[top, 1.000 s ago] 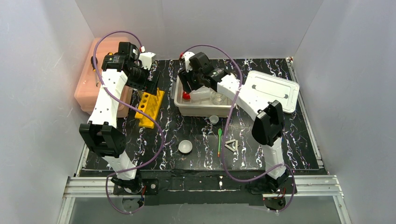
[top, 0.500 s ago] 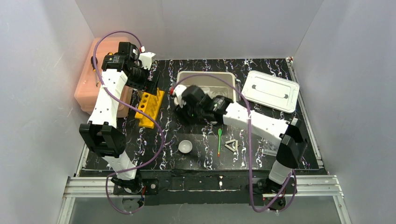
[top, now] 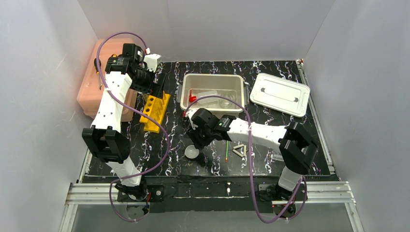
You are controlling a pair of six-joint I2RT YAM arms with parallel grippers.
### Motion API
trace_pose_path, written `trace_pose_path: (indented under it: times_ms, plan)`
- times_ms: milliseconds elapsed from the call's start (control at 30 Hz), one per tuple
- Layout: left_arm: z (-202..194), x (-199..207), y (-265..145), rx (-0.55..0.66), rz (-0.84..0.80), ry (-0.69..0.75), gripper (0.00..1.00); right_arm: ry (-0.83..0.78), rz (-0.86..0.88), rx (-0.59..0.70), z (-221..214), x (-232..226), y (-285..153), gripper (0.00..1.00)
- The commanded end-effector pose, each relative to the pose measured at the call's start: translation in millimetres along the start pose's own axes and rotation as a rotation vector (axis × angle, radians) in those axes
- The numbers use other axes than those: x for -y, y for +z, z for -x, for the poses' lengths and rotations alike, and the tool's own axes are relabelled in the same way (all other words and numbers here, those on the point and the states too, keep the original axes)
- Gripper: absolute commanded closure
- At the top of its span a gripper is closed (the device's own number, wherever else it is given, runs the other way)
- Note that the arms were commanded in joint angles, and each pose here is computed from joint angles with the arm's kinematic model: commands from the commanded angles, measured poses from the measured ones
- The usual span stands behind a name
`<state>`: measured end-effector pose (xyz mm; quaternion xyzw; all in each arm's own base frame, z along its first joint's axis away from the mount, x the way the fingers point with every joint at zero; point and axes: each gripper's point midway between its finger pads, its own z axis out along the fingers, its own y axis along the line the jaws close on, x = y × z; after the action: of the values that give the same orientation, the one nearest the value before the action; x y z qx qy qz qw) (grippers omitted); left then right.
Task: Organize the chemistry lab equipment
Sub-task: Pick up the chemistry item at the center of the board.
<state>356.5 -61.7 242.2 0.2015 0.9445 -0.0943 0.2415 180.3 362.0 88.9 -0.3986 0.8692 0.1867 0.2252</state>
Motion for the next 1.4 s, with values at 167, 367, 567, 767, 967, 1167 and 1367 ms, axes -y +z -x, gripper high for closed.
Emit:
trace_pose_path:
  times_ms: [167, 367, 567, 767, 967, 1167, 1367]
  plan:
    - [0, 5, -20, 0.040, -0.001, 0.002, 0.01, 0.033, 0.078, 0.023, 0, -13, 32, 0.46]
    - [-1, 6, -20, 0.039, -0.001, 0.002, 0.01, 0.029, 0.066, -0.004, -10, -10, 46, 0.47]
    - [-1, 5, -21, 0.040, 0.001, 0.001, 0.01, 0.031, 0.069, -0.023, -19, -9, 55, 0.56]
    - [-3, 5, -20, 0.034, 0.005, 0.002, 0.01, 0.038, 0.076, -0.028, -25, -9, 59, 0.71]
    - [-6, 4, -20, 0.028, 0.011, 0.003, 0.01, 0.037, 0.081, -0.018, -21, -10, 57, 0.91]
    - [-7, 2, -21, 0.025, 0.025, 0.009, 0.01, 0.029, 0.091, 0.027, 6, -13, 37, 0.99]
    - [-8, 1, -21, 0.027, 0.029, 0.012, 0.01, -0.005, 0.094, 0.078, 37, -15, 3, 0.99]
